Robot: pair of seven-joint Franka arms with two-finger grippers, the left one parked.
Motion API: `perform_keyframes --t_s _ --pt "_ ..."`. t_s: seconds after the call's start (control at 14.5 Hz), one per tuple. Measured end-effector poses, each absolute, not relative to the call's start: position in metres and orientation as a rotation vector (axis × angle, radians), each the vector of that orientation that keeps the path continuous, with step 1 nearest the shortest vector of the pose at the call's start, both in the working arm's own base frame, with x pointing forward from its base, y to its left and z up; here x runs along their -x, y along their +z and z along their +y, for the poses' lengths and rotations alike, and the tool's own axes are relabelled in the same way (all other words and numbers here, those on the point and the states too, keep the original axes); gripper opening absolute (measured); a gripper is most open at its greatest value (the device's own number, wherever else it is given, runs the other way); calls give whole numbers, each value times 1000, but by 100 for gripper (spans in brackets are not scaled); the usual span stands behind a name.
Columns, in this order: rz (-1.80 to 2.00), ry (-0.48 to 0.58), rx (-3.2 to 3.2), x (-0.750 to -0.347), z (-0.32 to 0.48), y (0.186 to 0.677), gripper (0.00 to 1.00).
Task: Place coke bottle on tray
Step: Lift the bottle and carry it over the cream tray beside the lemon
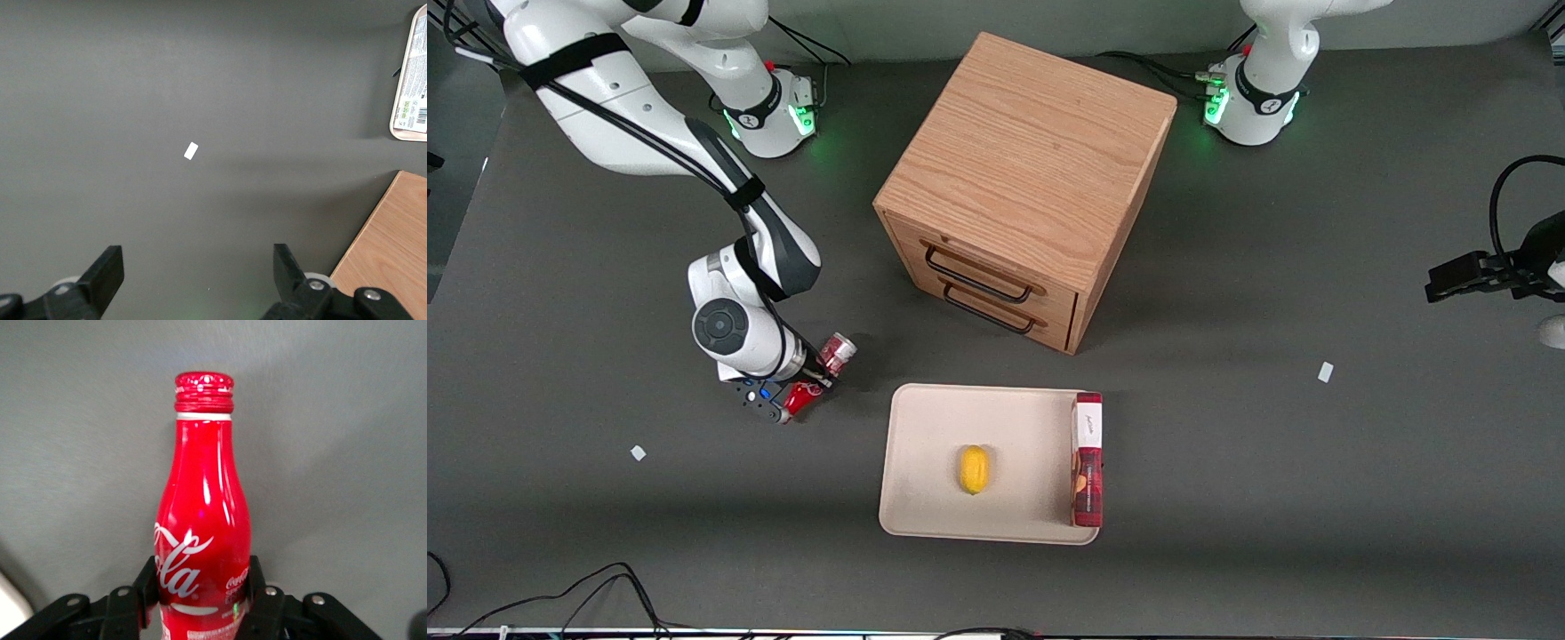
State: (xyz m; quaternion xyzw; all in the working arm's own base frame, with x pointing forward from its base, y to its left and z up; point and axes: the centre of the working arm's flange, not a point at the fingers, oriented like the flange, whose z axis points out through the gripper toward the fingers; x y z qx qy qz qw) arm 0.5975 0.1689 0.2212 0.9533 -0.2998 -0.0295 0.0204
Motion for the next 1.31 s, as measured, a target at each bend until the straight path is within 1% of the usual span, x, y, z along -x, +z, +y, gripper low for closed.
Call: perform_keyframes --t_s 0.21,0.55,0.69,0.83,0.97,1.1,1.31 --pt "-831 -72 -2956 -616 165 279 55" --pt "-588 -54 -2990 -643 168 395 55" --pt "-491 -23 -3028 -648 183 435 55" --pt "-390 25 -3076 -651 202 463 55" --pt "-324 40 -3122 -657 224 467 55" --pt "-239 47 -3173 -670 252 447 55" --pt "-109 188 -3270 -693 299 390 55"
